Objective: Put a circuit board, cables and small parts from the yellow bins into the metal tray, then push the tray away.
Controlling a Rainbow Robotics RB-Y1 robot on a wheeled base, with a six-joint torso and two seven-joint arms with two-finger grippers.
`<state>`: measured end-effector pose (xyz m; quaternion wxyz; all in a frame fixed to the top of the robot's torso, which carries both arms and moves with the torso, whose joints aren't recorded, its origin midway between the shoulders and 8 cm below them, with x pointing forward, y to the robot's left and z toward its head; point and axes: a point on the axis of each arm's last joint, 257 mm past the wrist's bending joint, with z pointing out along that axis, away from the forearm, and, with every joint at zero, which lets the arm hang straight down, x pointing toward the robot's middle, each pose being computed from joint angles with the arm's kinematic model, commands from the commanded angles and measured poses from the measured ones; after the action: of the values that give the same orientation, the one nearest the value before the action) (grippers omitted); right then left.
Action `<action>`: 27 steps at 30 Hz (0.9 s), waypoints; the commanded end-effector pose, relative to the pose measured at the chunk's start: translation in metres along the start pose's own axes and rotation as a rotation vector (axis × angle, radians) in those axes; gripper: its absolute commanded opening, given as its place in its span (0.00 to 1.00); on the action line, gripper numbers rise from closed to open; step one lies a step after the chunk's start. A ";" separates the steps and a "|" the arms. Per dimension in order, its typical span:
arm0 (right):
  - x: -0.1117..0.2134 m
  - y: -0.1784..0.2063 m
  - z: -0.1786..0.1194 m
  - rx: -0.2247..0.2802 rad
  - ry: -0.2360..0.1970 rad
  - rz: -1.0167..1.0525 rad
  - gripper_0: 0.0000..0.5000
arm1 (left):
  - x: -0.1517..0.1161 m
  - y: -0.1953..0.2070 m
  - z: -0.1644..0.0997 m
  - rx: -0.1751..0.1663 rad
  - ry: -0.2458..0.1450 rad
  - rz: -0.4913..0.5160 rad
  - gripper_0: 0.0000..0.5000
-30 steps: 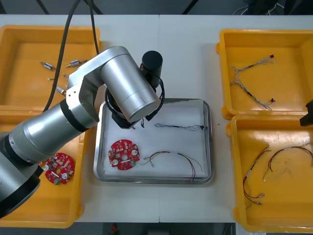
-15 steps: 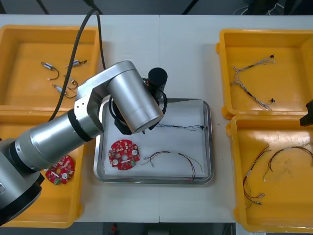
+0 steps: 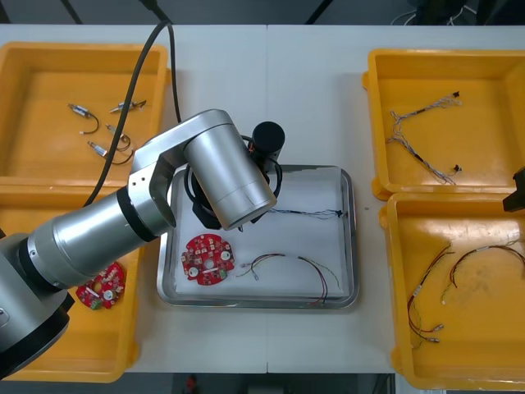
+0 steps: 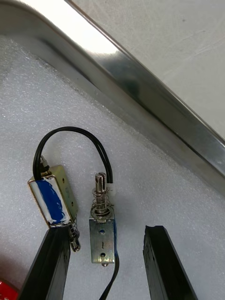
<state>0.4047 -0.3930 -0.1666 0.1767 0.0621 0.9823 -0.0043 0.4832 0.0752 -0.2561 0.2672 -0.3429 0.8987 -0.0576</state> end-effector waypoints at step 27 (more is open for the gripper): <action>-0.007 0.035 -0.021 -0.047 -0.027 -0.152 1.00 | -0.157 0.130 -0.163 -0.012 0.118 0.342 1.00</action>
<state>0.4026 -0.3780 -0.1628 0.1752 0.0400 0.9837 0.0098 0.4197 0.2254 -0.1063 0.1931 -0.1652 0.9668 -0.0262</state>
